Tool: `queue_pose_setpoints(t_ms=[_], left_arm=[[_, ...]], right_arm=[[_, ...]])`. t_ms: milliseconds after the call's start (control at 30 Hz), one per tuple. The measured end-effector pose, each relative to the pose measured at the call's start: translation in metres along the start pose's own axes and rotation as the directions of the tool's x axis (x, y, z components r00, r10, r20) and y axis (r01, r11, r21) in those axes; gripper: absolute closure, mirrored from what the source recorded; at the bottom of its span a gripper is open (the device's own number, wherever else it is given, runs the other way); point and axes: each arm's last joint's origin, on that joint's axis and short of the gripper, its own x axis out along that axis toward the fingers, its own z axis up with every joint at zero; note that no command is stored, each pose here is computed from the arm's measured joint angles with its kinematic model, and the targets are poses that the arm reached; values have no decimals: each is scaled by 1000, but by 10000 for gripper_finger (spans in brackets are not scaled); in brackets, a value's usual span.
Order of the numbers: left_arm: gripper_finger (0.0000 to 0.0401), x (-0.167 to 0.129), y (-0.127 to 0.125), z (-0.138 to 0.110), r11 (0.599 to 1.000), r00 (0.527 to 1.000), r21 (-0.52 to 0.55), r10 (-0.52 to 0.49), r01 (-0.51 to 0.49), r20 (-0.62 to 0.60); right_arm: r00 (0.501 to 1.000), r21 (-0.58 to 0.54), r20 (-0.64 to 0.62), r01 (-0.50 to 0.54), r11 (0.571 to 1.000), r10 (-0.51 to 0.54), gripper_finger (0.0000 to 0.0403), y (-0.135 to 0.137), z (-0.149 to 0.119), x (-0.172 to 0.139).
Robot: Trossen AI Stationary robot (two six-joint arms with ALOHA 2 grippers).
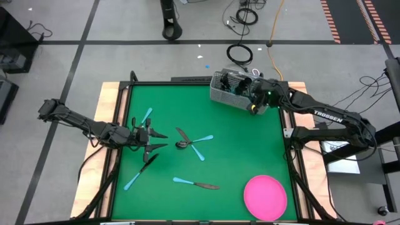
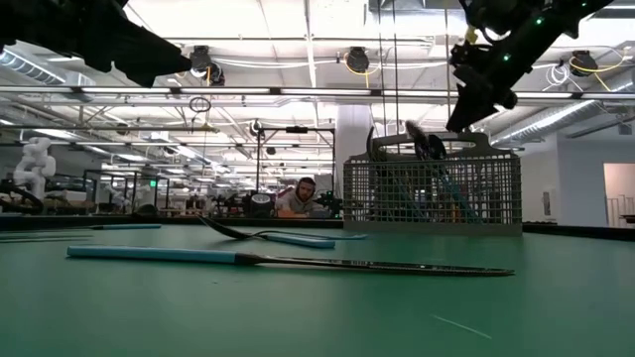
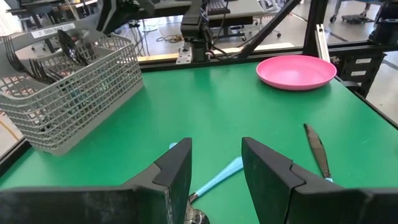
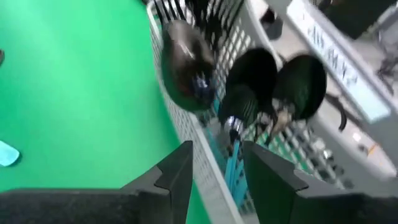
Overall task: Sort silverware
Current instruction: Put the blue spoon into the silverware basket
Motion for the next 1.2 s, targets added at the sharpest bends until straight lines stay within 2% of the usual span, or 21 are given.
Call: queue_pose_setpoints(t_ms=[200, 500, 600, 867, 1200], left_arm=[[258, 0, 0, 1, 1000, 1000, -23, 0, 0, 14], [258, 0, 0, 2, 1000, 1000, -23, 0, 0, 18], [258, 0, 0, 2, 1000, 1000, -21, 1, 0, 18], [258, 0, 0, 2, 1000, 1000, -18, 1, 0, 18], [258, 0, 0, 2, 1000, 1000, -16, 0, 0, 18]], right_arm=[[1000, 28, -25, 1, 1000, 0, 270, 0, -3, 0], [985, 15, 61, -164, 986, 163, 270, 10, 6, -2], [963, -8, 118, -241, 970, 241, 270, 19, 11, -5], [883, -87, 294, -356, 930, 366, 270, 49, 27, -14], [803, -184, 338, -455, 871, 491, 270, 97, 31, 3]])
